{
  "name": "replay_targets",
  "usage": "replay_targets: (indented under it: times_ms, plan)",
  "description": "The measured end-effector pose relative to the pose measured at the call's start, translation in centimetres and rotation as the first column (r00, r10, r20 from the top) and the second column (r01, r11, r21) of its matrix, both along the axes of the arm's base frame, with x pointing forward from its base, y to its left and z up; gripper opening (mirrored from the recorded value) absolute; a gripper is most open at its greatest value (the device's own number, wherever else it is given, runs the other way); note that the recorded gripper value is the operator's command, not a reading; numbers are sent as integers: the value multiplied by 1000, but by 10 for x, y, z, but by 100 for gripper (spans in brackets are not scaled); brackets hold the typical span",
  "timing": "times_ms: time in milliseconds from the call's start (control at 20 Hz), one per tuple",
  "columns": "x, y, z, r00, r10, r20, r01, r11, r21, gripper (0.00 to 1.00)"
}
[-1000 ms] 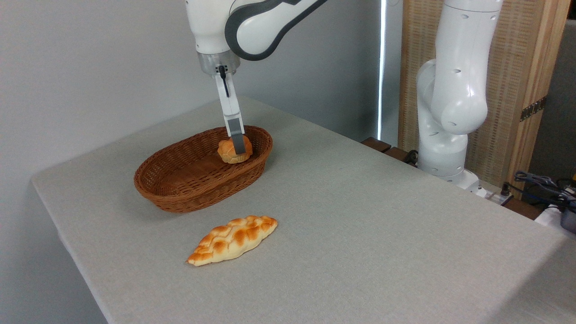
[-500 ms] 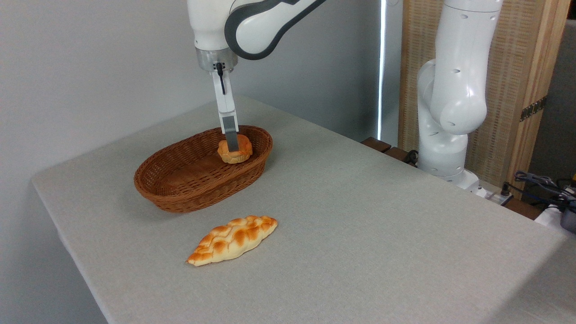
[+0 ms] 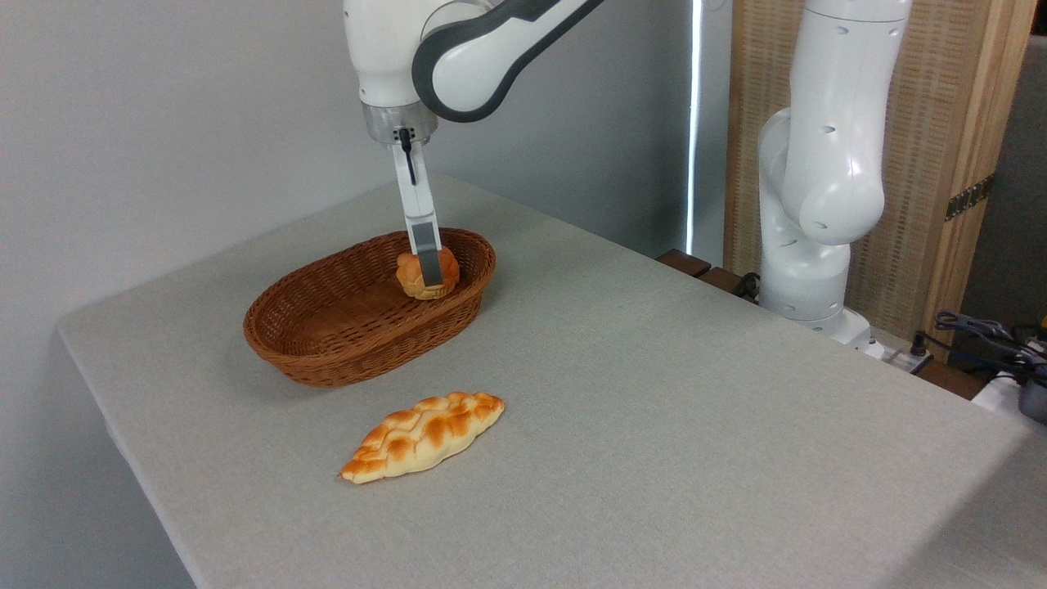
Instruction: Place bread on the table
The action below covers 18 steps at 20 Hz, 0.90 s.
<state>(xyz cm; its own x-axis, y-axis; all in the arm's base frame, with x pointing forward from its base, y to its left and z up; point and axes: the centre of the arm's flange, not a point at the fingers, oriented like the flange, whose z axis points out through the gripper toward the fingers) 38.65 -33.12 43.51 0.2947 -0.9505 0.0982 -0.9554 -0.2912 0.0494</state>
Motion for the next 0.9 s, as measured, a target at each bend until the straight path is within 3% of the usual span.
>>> replay_targets:
  times_ms: [600, 650, 800, 900]
  plan:
    - [-4, 3, -13, 1000, 1, -6, -1, 1000, 7, 99]
    - [-4, 4, -15, 1000, 1, -9, -1, 1000, 9, 89]
    - [-5, 5, -18, 1000, 2, -15, -2, 1000, 14, 45]
    - [-5, 6, -19, 1000, 4, -15, -4, 1000, 14, 35]
